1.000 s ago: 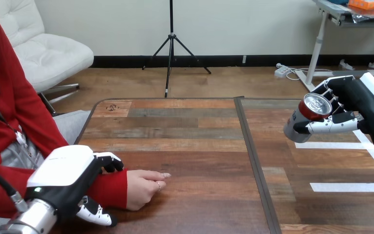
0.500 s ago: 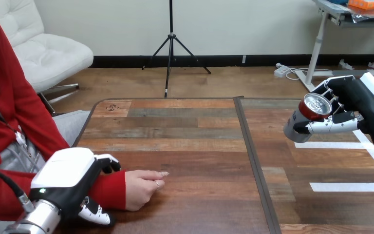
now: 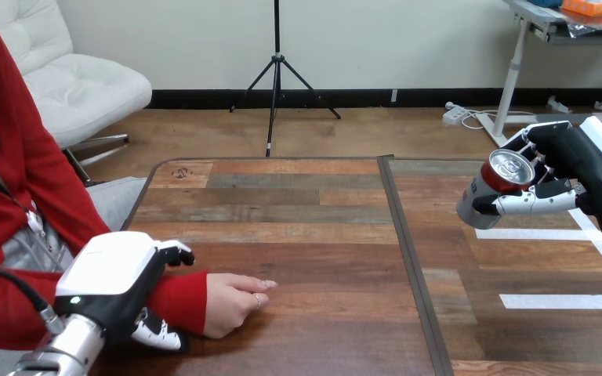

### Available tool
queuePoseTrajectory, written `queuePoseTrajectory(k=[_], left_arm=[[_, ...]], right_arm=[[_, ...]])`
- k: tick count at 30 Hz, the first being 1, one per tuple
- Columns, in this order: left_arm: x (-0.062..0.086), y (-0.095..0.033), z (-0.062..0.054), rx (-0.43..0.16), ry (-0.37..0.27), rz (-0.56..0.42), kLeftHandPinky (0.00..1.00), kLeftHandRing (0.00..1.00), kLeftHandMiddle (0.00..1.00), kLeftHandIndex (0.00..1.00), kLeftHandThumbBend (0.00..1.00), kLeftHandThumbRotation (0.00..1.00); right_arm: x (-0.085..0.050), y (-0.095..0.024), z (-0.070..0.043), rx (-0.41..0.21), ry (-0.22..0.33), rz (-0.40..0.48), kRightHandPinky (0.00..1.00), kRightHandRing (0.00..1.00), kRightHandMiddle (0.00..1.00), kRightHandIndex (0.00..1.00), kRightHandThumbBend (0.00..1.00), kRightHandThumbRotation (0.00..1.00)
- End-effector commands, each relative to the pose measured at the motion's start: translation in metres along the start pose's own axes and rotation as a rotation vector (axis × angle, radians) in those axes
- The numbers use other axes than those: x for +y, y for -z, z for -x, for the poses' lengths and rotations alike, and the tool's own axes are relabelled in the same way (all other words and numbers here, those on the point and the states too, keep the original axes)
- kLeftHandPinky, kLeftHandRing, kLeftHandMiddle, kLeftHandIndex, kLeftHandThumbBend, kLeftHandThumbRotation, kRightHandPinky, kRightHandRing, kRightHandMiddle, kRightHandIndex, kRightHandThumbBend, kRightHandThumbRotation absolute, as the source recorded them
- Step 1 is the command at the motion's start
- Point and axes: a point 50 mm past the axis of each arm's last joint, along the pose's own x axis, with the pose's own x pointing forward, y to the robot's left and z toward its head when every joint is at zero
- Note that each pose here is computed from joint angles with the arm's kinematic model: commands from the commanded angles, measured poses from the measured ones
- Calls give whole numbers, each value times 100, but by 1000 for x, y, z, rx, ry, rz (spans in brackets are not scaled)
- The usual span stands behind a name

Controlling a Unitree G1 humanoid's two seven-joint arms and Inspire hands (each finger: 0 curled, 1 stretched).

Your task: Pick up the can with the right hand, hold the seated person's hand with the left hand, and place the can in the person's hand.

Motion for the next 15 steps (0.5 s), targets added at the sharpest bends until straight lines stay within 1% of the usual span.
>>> queuePoseTrajectory(k=[1, 9, 15], left_arm=[[3, 2, -10, -4, -12, -46, 71, 75, 76, 74, 100, 3], [-2, 4, -14, 0, -22, -50, 71, 75, 77, 74, 100, 4], [-4, 6, -17, 8, -16, -58, 72, 76, 77, 74, 100, 4]], right_arm=[[-22, -23, -5, -106, 85, -1, 24, 31, 42, 48, 73, 0], [-22, -23, -5, -106, 87, -5, 26, 32, 42, 48, 73, 0], [-22, -24, -5, -109, 87, -5, 27, 33, 43, 48, 72, 0]])
